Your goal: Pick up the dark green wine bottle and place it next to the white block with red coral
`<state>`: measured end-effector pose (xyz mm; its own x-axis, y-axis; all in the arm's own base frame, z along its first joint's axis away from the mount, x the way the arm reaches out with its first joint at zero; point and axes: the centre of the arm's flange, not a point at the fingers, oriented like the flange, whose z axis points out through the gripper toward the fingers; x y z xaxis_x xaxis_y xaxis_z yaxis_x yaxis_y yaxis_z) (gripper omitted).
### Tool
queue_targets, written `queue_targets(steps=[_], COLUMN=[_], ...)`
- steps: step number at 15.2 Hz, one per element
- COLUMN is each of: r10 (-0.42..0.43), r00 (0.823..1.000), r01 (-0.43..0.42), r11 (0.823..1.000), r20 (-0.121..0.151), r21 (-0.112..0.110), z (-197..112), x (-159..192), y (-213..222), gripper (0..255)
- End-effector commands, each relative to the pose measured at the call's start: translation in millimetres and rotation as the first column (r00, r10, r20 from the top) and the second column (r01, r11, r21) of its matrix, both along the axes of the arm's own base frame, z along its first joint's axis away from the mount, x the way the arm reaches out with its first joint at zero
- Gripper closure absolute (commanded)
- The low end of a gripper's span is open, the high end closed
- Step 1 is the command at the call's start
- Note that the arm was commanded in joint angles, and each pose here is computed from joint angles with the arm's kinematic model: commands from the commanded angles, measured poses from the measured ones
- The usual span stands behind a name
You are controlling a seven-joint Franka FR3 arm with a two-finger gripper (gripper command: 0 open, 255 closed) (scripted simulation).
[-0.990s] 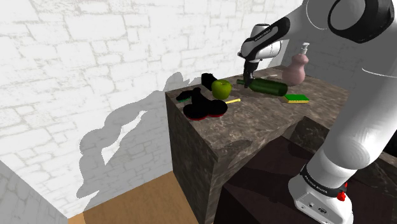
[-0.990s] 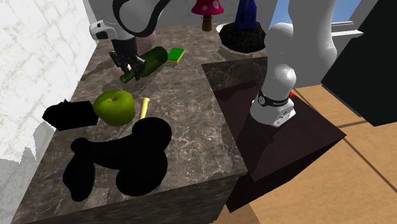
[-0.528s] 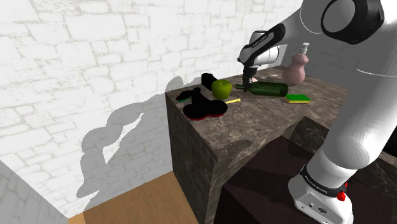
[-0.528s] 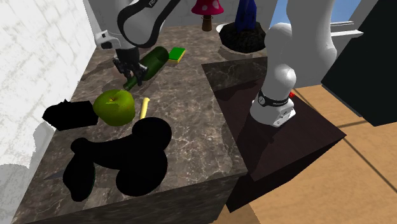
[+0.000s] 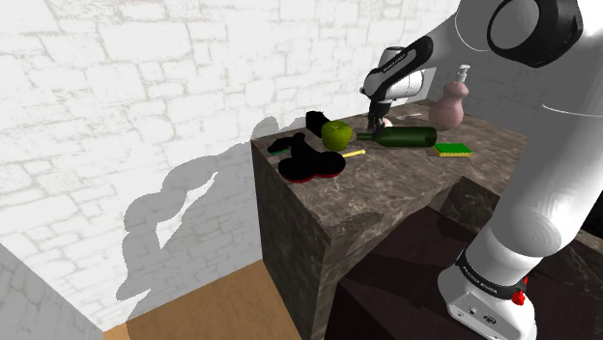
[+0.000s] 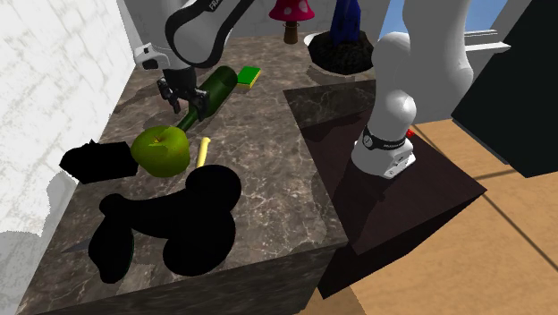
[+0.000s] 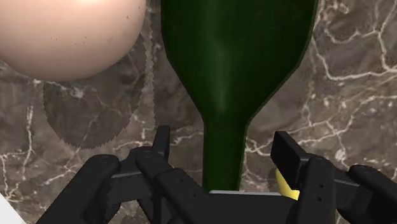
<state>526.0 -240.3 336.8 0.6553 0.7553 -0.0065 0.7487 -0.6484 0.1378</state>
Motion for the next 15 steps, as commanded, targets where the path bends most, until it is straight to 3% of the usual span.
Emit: queue_targets(steps=[1,4,8,15], r10=[0.000,0.000,0.000,0.000], r00=[1.000,1.000,1.000,1.000], r01=[0.000,0.000,0.000,0.000], r11=[1.000,1.000,1.000,1.000], r20=[0.000,0.000,0.000,0.000], r21=[0.000,0.000,0.000,0.000], z=[0.0,0.0,49.5,49.5], x=[0.0,0.0,-5.1,-5.1], y=[0.0,0.0,4.7,4.7], gripper=[0,0,0,0])
